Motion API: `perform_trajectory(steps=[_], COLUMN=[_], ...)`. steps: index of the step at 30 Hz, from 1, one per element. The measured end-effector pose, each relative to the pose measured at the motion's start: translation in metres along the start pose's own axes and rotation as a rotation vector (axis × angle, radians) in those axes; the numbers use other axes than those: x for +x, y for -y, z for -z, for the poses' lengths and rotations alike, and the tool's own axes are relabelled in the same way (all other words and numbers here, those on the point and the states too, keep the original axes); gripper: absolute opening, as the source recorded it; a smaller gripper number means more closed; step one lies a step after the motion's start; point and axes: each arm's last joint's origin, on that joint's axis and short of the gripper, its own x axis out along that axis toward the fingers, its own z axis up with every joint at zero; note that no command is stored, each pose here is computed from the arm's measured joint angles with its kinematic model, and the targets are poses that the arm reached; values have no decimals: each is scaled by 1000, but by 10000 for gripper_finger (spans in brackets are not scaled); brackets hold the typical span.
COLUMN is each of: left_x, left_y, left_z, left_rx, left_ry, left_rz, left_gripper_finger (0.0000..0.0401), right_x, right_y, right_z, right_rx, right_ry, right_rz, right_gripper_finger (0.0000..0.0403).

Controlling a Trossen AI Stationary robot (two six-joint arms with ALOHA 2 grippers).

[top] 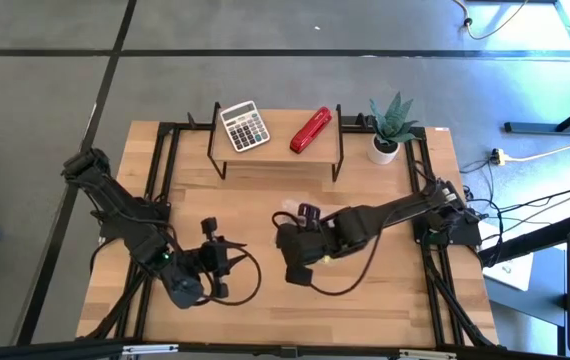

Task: Pack school essentials
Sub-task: Return to Home Position

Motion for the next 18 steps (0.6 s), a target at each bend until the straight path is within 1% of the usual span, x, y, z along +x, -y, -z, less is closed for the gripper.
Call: perform_trajectory(steps=[2, 4, 8, 10, 11, 13, 15, 18], left_x=[-4, -10, -26, -37, -42, -53, -64, -77], left_y=[-4, -9, -21, -28, -33, -41, -50, -63], left_z=[-3, -6, -14, -17, -19, -23, -25, -29], left_rx=[-14, -31, -45, -47, -56, -66, -77, -80], left_ry=[12, 22, 59, 81, 94, 111, 126, 140], left_rz=[4, 18, 56, 79, 93, 138, 182, 276], left_gripper_finger=[90, 78, 29, 8, 6, 4, 1, 1], right_x=[-12, -22, -39, -48, -51, -60, -69, -89], right_y=[-1, -2, -1, 1, 2, 3, 4, 12], right_z=[-3, -6, -7, -7, -8, -10, -11, -10], right_rx=[-13, -15, -52, -90, -118, -174, -201, -213], right_ry=[6, 15, 9, 5, 3, 6, 21, 68], right_rz=[-23, -33, -26, -14, -23, -81, -130, -151], right_gripper_finger=[6, 8, 4, 4, 5, 4, 3, 3])
